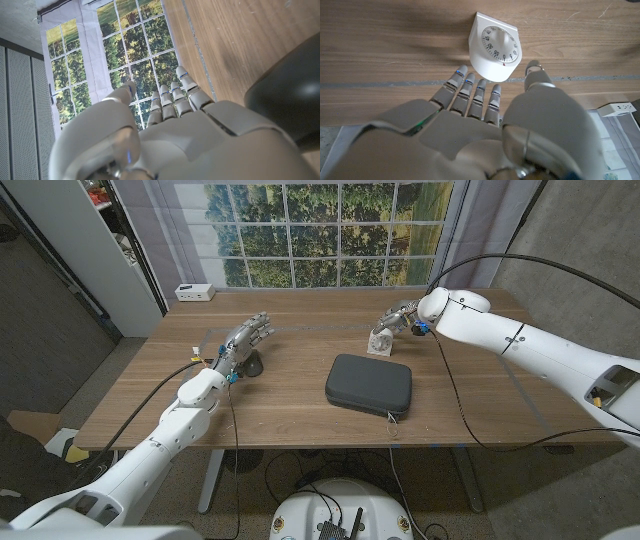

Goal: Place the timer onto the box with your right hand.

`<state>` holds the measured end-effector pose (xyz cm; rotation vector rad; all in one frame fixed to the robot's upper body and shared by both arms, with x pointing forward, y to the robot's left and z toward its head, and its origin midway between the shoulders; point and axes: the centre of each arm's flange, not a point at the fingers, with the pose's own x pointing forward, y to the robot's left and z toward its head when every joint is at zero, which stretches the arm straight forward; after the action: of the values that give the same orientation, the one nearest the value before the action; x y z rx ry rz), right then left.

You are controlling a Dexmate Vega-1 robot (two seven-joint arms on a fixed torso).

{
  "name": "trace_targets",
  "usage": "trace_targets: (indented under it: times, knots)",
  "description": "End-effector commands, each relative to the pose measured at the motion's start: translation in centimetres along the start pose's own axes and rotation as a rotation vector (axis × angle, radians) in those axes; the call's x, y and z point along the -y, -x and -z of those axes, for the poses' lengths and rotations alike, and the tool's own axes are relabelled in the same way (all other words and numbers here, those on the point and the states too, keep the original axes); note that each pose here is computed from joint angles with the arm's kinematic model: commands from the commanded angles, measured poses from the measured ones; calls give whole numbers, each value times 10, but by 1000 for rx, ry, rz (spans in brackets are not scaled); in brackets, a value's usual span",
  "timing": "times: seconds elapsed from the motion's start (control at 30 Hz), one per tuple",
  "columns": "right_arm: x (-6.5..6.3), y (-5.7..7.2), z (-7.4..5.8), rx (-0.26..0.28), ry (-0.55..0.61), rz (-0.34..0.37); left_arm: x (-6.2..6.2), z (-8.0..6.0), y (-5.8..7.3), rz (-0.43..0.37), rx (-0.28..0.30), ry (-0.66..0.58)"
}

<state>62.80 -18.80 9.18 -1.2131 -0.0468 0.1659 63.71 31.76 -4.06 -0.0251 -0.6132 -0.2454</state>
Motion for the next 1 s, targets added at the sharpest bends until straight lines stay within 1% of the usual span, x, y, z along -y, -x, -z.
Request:
trace_targets:
  times: [0.03,0.23,0.33,0.47,0.67,0.7,0.77,0.87,1.0]
  knots:
    - [-3,-12,-7,-25,44,-42,-5,3,6,-8,-4,13]
    - [-6,-19,-4,-40,38,-54,-6,4,8,-16,-7,13]
    - [-7,-21,-4,-40,32,-49,-7,4,8,-17,-5,15]
    - [-8,-22,-3,-32,26,-26,-7,5,8,-16,-7,17]
    - [-10,-22,0,-12,15,9,-9,5,8,-14,-6,17]
    - [-10,-21,0,-10,12,12,-9,5,8,-15,-8,15]
    - [-10,-19,2,11,-11,32,-10,5,7,-14,-7,13]
    - [-8,-14,2,20,-28,47,-11,5,6,-10,-3,15]
    - [-4,-4,0,31,-39,62,-12,5,5,-2,-2,17]
